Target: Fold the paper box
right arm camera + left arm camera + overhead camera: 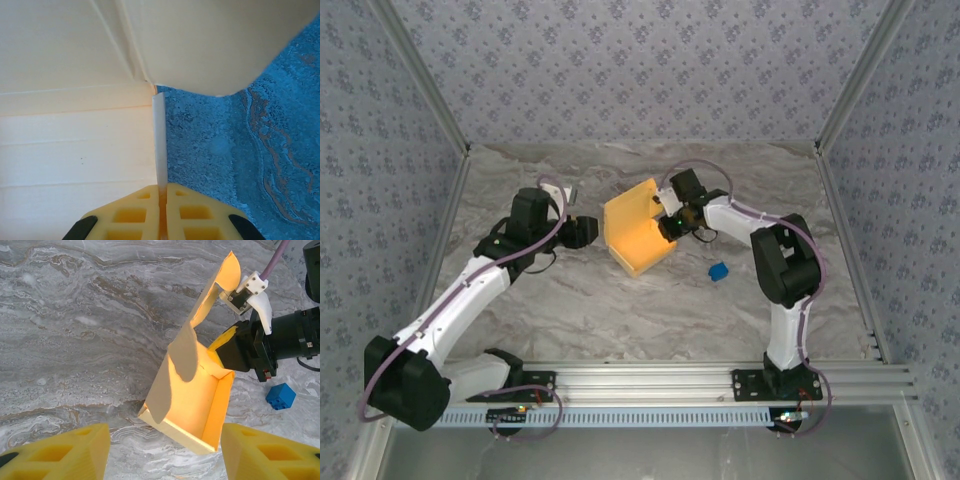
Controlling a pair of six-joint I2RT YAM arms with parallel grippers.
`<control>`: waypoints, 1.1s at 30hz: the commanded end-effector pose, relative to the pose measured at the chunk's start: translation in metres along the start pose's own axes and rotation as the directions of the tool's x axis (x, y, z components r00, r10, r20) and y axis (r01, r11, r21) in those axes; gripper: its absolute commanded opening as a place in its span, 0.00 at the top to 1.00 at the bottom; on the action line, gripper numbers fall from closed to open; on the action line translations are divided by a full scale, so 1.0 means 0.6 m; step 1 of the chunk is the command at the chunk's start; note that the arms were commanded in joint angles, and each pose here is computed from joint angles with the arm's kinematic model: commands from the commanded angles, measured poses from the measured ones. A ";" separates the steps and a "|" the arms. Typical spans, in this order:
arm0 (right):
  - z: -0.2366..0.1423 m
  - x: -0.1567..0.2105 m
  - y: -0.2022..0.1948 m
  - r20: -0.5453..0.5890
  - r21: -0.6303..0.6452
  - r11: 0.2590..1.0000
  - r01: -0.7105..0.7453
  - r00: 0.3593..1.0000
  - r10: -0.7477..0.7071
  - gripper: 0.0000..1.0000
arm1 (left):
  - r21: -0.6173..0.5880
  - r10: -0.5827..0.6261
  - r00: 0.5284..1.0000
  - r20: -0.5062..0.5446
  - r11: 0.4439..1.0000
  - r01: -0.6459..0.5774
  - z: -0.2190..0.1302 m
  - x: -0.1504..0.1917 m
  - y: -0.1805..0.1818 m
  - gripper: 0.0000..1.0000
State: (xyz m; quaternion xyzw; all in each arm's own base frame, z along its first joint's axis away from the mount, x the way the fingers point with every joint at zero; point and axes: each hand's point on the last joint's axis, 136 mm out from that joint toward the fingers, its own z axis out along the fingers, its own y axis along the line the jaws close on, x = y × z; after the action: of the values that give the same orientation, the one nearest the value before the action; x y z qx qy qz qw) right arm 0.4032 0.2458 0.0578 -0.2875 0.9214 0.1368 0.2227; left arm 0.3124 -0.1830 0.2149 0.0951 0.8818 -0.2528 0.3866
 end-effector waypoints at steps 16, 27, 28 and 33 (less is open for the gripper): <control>-0.032 0.069 -0.041 -0.103 0.363 0.929 -0.073 0.988 0.117 0.85 | -0.034 -0.002 1.000 -0.027 0.999 0.001 0.019 0.020 0.021 0.40; -0.057 0.049 -0.030 -0.055 0.345 0.933 -0.103 0.990 0.129 0.65 | -0.038 -0.006 0.999 -0.044 0.999 0.004 0.030 0.029 0.026 0.40; -0.060 0.047 -0.028 -0.046 0.339 0.934 -0.110 0.990 0.133 0.62 | -0.037 -0.008 0.999 -0.046 0.999 0.006 0.031 0.029 0.026 0.40; -0.061 0.050 -0.015 -0.007 0.228 0.954 -0.196 0.979 0.203 0.47 | -0.037 -0.023 0.998 -0.064 0.999 0.021 0.041 0.045 0.031 0.40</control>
State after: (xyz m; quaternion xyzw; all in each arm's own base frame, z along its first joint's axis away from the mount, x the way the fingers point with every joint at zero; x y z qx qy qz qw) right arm 0.3800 0.2090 0.0678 -0.1881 0.9555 0.0062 0.2273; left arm 0.3145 -0.1814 0.1797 0.0892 0.8997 -0.2360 0.3563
